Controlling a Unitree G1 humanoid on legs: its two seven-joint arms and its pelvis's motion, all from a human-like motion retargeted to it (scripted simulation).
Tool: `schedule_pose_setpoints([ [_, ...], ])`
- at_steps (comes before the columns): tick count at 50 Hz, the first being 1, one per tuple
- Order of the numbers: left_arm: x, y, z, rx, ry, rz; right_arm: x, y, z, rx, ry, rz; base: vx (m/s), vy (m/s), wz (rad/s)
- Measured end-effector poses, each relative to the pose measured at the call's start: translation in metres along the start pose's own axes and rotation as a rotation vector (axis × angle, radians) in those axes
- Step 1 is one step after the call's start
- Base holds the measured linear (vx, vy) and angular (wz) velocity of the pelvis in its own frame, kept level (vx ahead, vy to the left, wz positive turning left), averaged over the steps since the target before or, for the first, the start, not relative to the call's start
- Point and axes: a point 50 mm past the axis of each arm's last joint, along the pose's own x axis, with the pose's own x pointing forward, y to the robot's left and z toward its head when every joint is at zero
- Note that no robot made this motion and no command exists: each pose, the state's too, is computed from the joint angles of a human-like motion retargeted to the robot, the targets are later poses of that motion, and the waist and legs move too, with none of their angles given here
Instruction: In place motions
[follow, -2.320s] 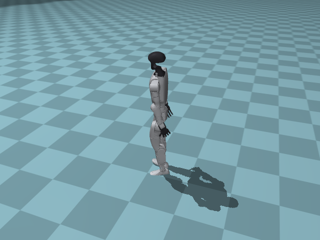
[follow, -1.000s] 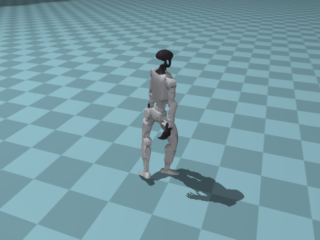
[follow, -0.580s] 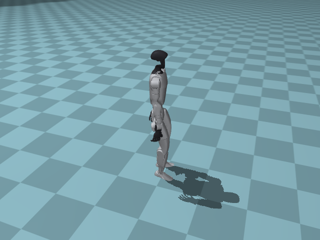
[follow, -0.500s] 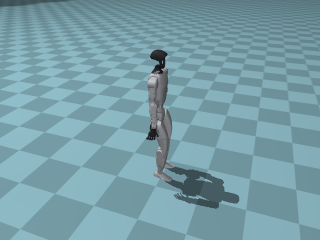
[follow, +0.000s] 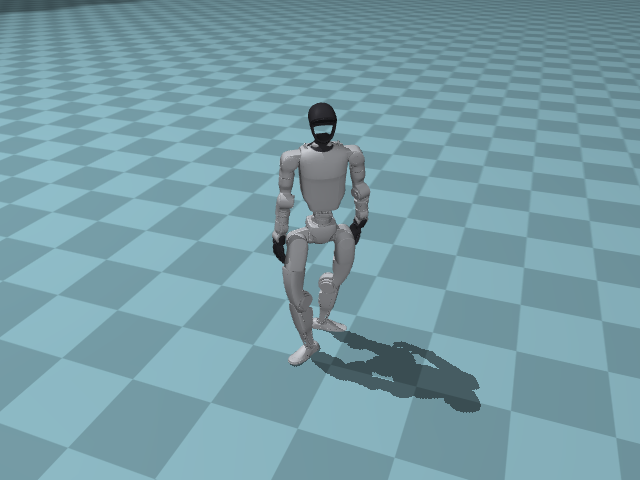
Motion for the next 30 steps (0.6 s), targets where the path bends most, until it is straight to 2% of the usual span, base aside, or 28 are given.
schedule_pose_setpoints([
  [13,0.0,-0.017,0.032,0.136,-0.153,-0.048,0.001,0.027,-0.074,0.327,0.243,0.053,0.25,-0.26,-1.08],
  [30,0.005,-0.034,0.031,0.172,-0.141,-0.08,0.001,-0.003,-0.025,0.11,0.055,0.011,0.14,0.0,-0.88],
])
